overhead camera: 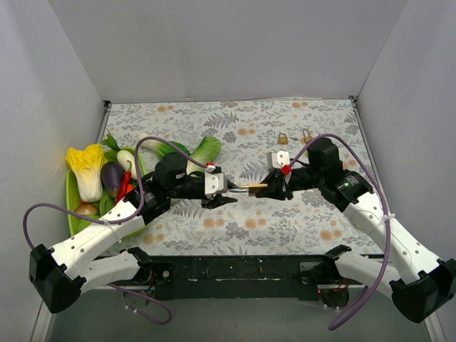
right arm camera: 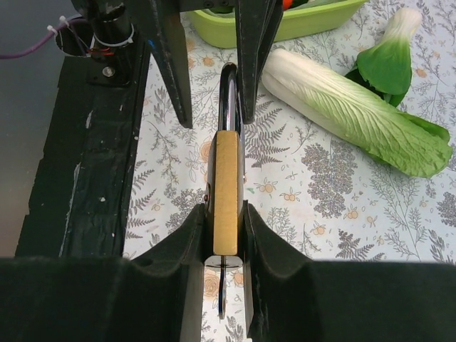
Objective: Lock with the key
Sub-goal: Pick up the lock from the center of the board, then lock the lock.
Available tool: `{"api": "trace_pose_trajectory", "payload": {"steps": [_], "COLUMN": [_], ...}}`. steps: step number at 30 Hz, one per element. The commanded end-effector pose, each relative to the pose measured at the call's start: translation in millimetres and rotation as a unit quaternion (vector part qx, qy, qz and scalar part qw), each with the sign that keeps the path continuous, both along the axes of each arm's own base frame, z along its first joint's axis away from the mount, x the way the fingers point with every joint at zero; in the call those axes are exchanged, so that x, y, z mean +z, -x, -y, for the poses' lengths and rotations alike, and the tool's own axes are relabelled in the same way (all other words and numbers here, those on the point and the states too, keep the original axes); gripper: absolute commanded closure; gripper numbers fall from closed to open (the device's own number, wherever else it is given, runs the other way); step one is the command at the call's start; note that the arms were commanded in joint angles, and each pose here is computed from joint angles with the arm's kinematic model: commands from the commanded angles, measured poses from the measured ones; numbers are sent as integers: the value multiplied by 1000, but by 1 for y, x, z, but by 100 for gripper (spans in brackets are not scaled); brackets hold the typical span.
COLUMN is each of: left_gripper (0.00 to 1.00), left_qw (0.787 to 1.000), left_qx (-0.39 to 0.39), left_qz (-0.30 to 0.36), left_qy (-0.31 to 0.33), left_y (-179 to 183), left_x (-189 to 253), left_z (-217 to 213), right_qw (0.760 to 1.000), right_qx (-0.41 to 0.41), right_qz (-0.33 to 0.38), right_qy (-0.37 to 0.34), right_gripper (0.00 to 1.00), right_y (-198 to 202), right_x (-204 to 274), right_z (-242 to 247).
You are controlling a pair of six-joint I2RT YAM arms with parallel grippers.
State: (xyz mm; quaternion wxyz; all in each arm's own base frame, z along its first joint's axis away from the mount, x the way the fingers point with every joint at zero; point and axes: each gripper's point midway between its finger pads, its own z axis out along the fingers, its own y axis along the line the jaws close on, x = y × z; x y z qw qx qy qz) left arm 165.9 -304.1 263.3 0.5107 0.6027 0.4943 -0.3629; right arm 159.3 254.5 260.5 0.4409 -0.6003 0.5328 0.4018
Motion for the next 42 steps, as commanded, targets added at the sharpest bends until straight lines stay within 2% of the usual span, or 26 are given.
{"api": "trace_pose_trajectory", "payload": {"steps": [1,5,8,13,16,24,26,31,42], "left_gripper": [59,59,63,81,89,94,99,100,100], "left_qw": [1000,999,998,998,998,998,998,998,998], "left_qx": [-5,-2,-6,-4,4,14,15,21,4], "left_qz": [-28,-45,-54,-62,-66,-64,-64,-56,-41], "left_qy": [-1,-20,-22,-20,-20,-3,-3,1,49], "left_y": [9,13,14,11,8,4,1,-6,-7], "left_x": [5,-8,-12,-9,-10,-1,-1,1,27], "left_z": [-2,-6,-6,-1,0,3,5,9,20], "right_qw": [994,991,990,989,989,990,990,991,991], "right_qx": [32,41,48,53,53,61,72,103,107], "right_qz": [95,115,120,122,123,112,101,48,-1], "right_qy": [-51,-53,-54,-58,-58,-63,-67,-69,-75], "right_gripper": [99,99,99,99,99,99,99,99,99], "right_y": [3,6,7,9,9,12,17,30,30], "right_x": [44,45,45,47,48,48,47,43,42], "right_z": [-4,-3,-3,-4,-4,-7,-9,-14,-25]}}
